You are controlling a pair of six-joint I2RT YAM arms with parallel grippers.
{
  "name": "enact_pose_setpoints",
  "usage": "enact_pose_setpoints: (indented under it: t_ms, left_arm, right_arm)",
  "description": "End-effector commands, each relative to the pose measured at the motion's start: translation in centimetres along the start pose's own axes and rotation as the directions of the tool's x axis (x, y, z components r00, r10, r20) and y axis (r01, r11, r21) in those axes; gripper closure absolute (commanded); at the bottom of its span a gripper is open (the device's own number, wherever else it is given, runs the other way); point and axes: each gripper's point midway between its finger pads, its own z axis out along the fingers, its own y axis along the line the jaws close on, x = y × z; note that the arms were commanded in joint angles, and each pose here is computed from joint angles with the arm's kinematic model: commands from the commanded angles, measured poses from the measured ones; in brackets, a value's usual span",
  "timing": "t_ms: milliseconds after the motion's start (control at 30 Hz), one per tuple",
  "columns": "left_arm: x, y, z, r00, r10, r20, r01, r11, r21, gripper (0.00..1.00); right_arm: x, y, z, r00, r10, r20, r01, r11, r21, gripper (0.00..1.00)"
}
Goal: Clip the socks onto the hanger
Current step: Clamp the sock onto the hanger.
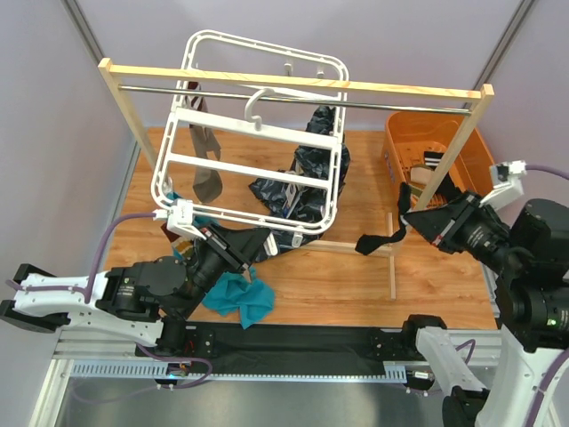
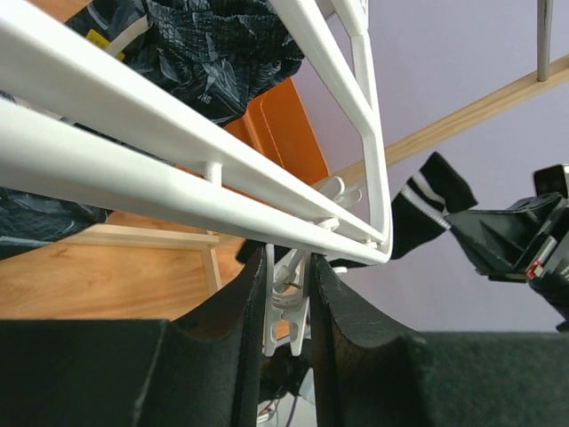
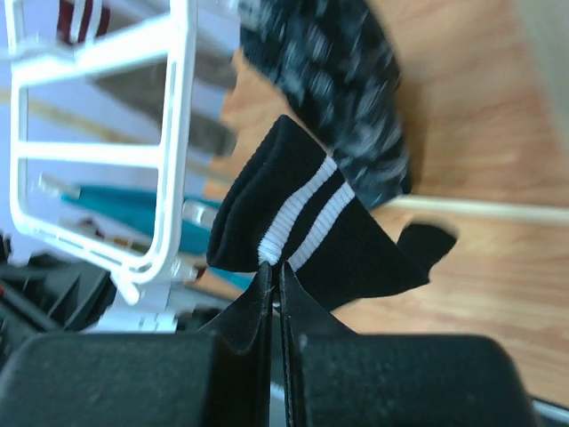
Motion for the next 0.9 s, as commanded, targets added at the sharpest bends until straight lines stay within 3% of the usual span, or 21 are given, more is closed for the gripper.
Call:
enact_pose_setpoints:
  t_ms: [0, 167, 533, 867]
  left_arm:
    - [1.4, 1.3, 0.1, 0.999, 0.045, -0.023, -0.046, 0.998, -0.036, 1.00]
    - [1.6, 1.1, 0.3, 0.998, 0.051, -0.021, -0.052, 0.998, -0.047, 1.00]
    - [1.7, 0.3, 0.7, 0.999, 0.040, -0.019, -0.041, 0.998, -0.051, 1.00]
    - [1.9, -0.1, 0.9, 0.999, 0.030, -0.018, -0.031, 0.998, -0.056, 1.00]
  right_arm:
    - [4.0, 2.4, -0.4, 0.977, 0.033, -0.209, -0.069, 0.983, -0.168, 1.00]
    - [8.9, 1.5, -0.3, 0.915, -0.019, -0.402, -0.079, 0.971, -0.226, 1.00]
    - [16.0, 2.0, -1.1, 0.765, -0.147, -0.627, -0.171, 0.892, -0.418, 1.00]
    - [15.7, 5.7, 0.5, 0.825, -0.197, -0.530, -0.141, 0.837, -0.529, 1.00]
